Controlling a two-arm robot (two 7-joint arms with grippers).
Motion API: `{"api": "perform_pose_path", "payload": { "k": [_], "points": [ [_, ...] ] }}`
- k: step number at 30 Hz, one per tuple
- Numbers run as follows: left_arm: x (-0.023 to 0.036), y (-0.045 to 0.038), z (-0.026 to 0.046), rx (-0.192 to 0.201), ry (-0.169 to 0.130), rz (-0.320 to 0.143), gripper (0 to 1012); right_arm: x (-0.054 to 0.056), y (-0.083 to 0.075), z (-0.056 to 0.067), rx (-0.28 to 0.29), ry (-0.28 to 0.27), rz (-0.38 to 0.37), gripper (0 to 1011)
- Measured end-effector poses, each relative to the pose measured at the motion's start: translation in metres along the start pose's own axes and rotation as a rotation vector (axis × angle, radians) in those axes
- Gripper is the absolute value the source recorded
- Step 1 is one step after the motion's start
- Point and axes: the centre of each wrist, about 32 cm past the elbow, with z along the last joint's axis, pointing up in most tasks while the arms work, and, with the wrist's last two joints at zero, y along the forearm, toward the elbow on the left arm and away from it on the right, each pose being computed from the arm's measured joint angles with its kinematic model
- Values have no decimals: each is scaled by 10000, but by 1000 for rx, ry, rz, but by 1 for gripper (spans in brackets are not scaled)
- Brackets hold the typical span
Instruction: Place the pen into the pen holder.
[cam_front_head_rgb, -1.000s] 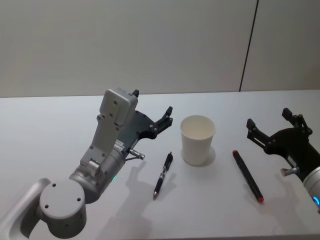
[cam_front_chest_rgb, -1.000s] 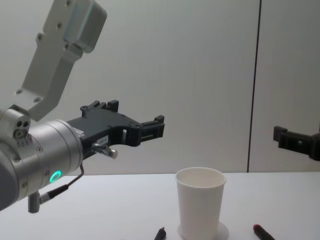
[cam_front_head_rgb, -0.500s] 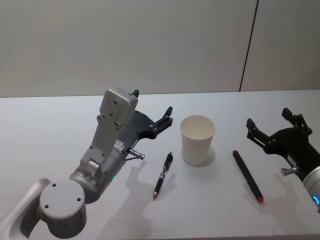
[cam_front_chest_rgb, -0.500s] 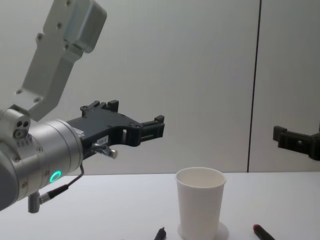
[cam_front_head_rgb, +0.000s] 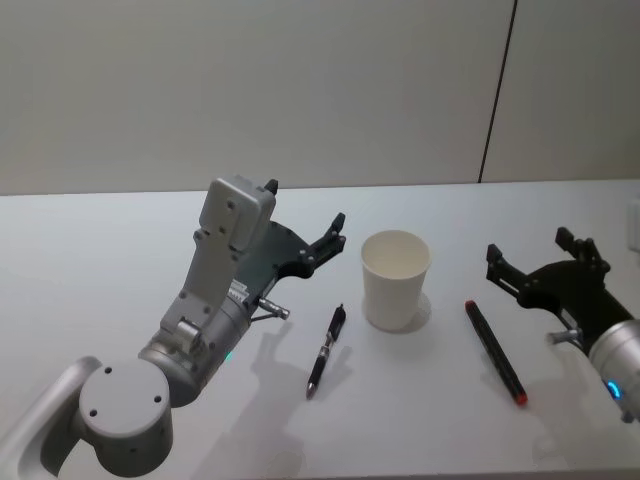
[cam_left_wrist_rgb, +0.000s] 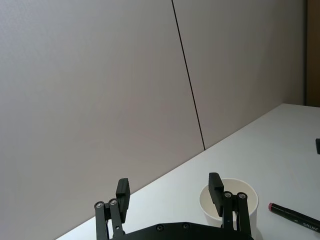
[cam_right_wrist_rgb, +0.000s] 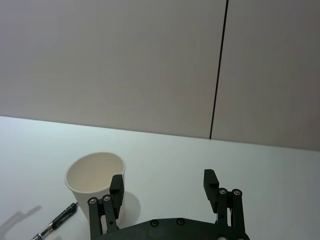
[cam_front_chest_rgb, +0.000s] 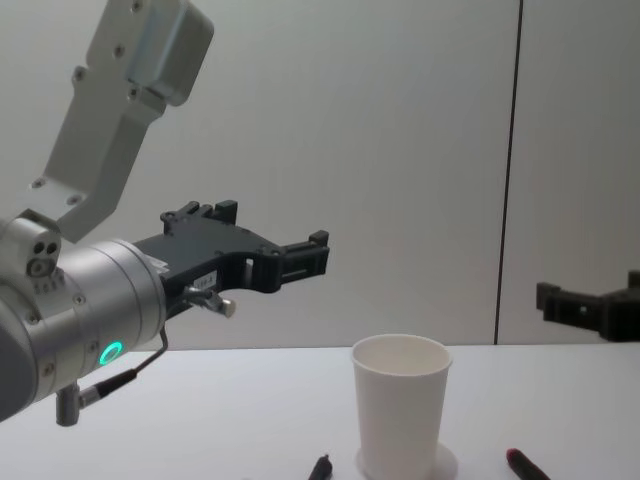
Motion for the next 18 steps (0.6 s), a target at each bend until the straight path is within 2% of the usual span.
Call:
{"api": "perform_pose_path", "payload": {
  "k": [4,6,18],
  "points": [
    [0,0,0,0,0,0,999,-25,70,-1,-47,13,-16,1001],
    [0,0,0,0,0,0,1000,-52,134,-2,-88,24,-31,1001],
    [0,0,0,0,0,0,1000,-171,351,-13,-223,55,-84,1001]
  ]
}}
